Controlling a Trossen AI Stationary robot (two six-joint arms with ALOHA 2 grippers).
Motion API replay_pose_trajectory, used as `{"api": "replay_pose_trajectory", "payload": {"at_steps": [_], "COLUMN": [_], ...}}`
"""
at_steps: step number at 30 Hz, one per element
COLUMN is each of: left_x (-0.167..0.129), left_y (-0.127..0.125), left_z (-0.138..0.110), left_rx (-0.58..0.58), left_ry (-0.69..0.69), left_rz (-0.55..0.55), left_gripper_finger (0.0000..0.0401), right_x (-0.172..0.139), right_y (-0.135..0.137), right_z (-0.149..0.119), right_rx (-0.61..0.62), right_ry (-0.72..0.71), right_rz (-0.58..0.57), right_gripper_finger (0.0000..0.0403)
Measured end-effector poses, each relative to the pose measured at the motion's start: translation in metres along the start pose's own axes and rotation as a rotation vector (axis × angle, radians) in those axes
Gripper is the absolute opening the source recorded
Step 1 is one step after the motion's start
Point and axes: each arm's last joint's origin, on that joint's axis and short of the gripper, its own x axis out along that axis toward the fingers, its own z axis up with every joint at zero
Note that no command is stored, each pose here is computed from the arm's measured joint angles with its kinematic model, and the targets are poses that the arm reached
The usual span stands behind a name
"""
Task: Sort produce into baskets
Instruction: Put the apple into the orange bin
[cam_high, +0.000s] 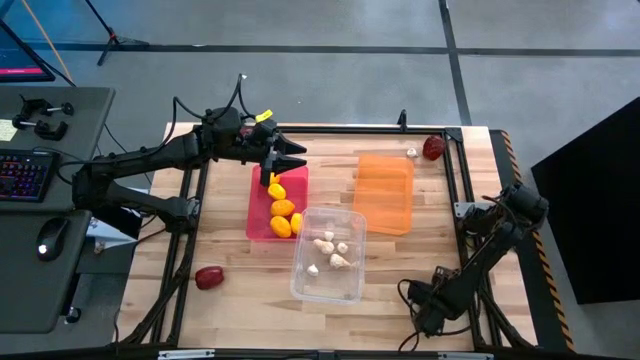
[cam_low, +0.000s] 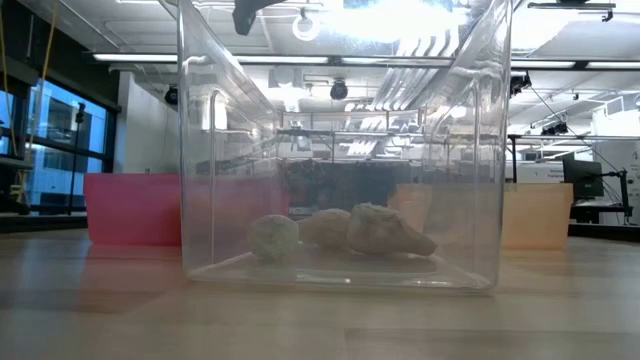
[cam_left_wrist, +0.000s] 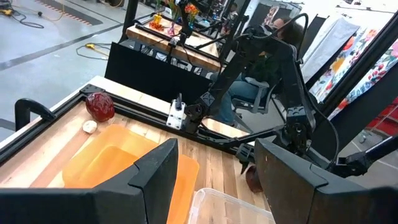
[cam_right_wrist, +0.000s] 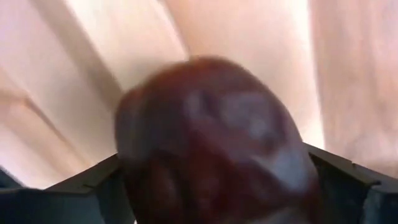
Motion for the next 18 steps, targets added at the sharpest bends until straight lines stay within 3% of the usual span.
{"api": "replay_pose_trajectory", "payload": {"at_steps": [7,11,15,18], "left_x": [0.0,0.0,0.0,-0.004], "left_y": [0.0,0.0,0.0,0.0], "left_z": [0.0,0.0,0.0,0.002], "left_rx": [0.004,0.005,0.013,0.033], "left_ry": [0.0,0.0,0.0,-0.012], "left_rz": [0.0,0.0,0.0,0.001], "left_gripper_finger": [0.02,0.02,0.02,0.02], "right_x": [-0.007,-0.012,-0.032,-0.057], "right_y": [-0.001,-0.007,-0.017,-0.032], "right_z": [0.016,0.025,0.028,0.024], "right_rx": [0.017,0.029,0.038,0.06], "right_ry": [-0.06,-0.044,-0.063,-0.102], "right_rz": [0.002,0.009,0.048,0.069], "right_gripper_finger": [0.0315,0.0274,0.0228,0.0227]}}
